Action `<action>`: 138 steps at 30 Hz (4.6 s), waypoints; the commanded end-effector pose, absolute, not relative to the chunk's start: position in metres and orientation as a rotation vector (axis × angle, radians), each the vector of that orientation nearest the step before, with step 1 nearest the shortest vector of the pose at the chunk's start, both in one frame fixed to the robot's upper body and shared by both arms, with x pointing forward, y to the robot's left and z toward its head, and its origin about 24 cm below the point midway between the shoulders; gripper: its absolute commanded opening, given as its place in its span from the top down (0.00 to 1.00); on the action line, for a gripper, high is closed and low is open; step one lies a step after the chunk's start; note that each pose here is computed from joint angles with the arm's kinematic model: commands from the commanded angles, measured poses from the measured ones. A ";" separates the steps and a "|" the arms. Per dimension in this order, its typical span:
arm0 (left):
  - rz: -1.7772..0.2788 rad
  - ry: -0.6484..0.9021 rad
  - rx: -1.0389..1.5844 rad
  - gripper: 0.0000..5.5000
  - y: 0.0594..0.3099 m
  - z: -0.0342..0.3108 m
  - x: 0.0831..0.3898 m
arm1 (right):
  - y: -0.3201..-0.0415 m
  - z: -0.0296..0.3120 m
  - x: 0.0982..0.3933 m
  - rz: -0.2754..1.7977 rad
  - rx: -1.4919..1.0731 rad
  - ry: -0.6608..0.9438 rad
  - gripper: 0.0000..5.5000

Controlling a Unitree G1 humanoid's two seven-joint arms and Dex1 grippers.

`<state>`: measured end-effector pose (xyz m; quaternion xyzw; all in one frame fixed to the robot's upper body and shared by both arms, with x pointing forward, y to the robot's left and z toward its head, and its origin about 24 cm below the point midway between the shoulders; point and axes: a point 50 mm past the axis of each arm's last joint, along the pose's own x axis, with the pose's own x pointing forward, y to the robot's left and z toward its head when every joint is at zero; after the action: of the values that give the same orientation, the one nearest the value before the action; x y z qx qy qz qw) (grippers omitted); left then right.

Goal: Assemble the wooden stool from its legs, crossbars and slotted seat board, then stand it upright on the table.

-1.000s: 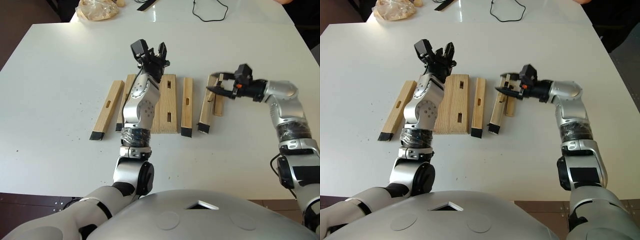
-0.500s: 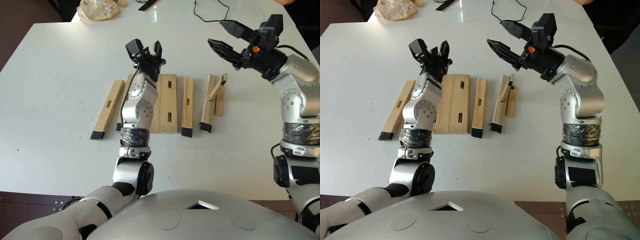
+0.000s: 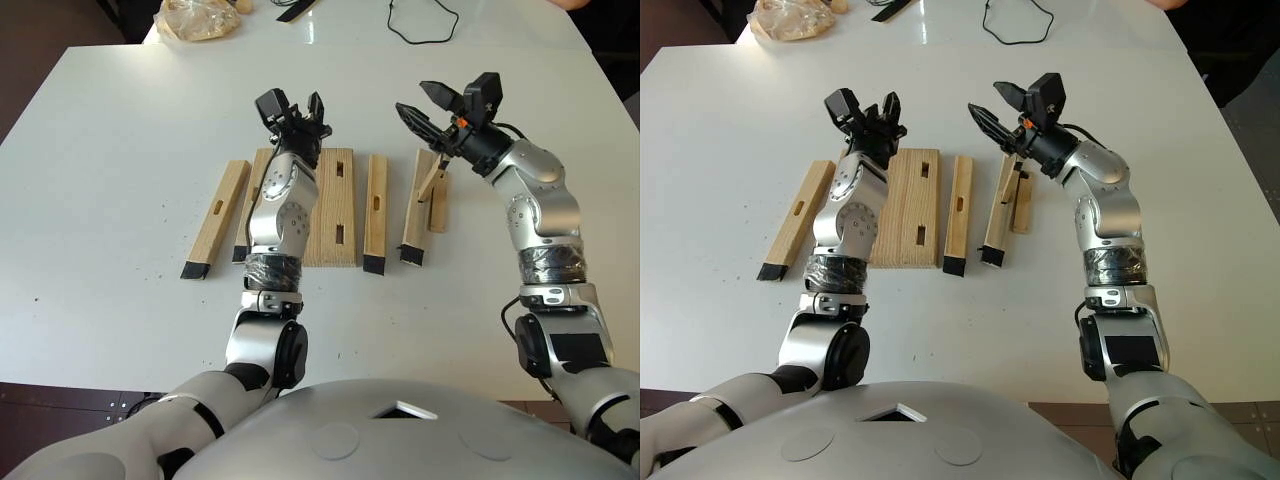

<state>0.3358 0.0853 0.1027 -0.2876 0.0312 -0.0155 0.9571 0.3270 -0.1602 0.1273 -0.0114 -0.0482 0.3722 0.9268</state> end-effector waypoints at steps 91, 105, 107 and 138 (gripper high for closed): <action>0.076 0.000 -0.666 0.58 0.084 0.113 0.314 | -0.142 0.032 0.211 0.305 -0.171 0.451 0.51; 0.045 0.022 -0.664 0.58 0.091 0.105 0.322 | -0.143 0.053 0.236 0.197 -0.091 0.358 0.63; 0.009 0.033 -0.675 0.58 0.091 0.104 0.327 | -0.143 0.063 0.255 0.162 0.011 0.309 0.63; -1.474 -0.008 -0.830 0.40 0.136 0.245 0.248 | -0.149 0.208 0.240 1.502 0.447 0.028 0.63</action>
<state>0.2510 0.1367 0.2404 -0.3892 -0.0097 -0.6359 0.6664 0.2465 -0.1480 0.2101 0.2106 -0.0029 0.6653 0.7163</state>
